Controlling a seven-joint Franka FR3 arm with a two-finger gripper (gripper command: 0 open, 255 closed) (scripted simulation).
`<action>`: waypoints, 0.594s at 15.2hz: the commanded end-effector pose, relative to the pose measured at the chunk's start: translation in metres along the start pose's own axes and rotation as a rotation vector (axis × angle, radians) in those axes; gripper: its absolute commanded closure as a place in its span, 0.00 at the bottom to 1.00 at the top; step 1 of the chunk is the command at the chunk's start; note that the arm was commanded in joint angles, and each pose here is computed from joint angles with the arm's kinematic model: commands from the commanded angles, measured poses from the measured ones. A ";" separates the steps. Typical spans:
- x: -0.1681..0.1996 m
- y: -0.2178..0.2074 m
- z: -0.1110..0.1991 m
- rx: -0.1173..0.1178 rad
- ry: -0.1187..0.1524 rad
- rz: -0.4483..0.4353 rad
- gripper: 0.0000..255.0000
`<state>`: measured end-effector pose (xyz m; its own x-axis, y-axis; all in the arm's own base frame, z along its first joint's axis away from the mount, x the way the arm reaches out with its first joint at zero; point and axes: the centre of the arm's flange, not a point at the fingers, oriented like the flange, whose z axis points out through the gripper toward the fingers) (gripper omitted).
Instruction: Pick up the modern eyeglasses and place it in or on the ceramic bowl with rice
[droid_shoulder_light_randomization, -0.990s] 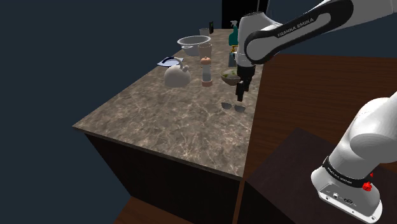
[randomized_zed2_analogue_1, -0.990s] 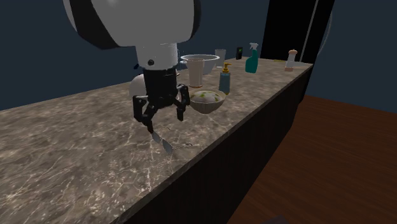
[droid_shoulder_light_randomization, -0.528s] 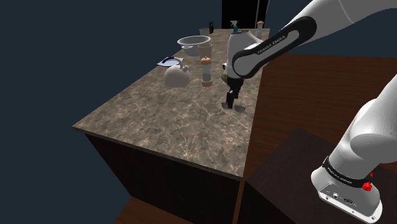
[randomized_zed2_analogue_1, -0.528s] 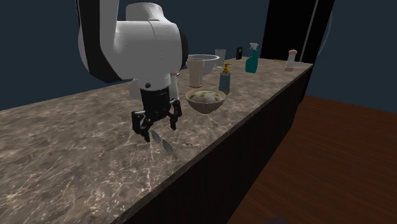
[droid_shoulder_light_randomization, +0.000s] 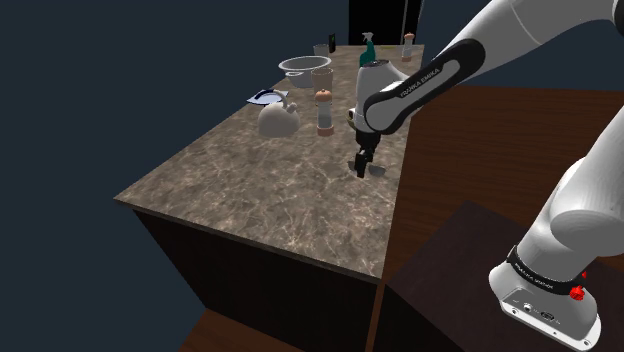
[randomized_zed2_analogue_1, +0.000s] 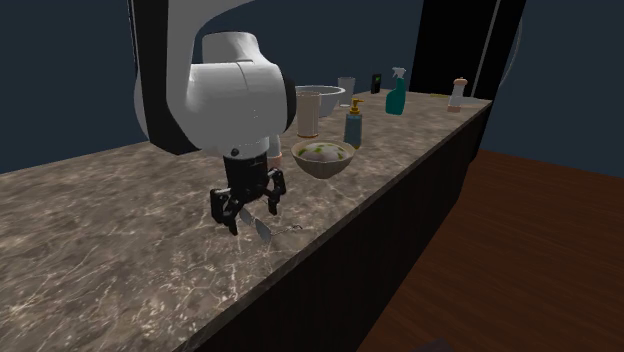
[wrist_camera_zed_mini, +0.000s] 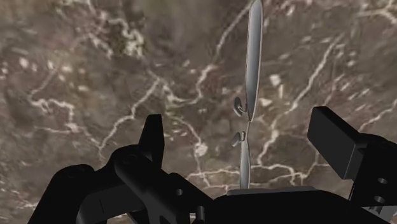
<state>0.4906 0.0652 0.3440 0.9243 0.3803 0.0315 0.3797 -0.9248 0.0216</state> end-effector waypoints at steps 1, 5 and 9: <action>0.000 0.000 0.001 0.000 0.000 0.000 0.00; 0.000 0.000 0.001 0.000 0.000 0.000 0.00; 0.000 0.000 0.001 0.000 0.000 0.000 1.00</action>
<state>0.4906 0.0658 0.3438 0.9240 0.3809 0.0325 0.3804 -0.9246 0.0218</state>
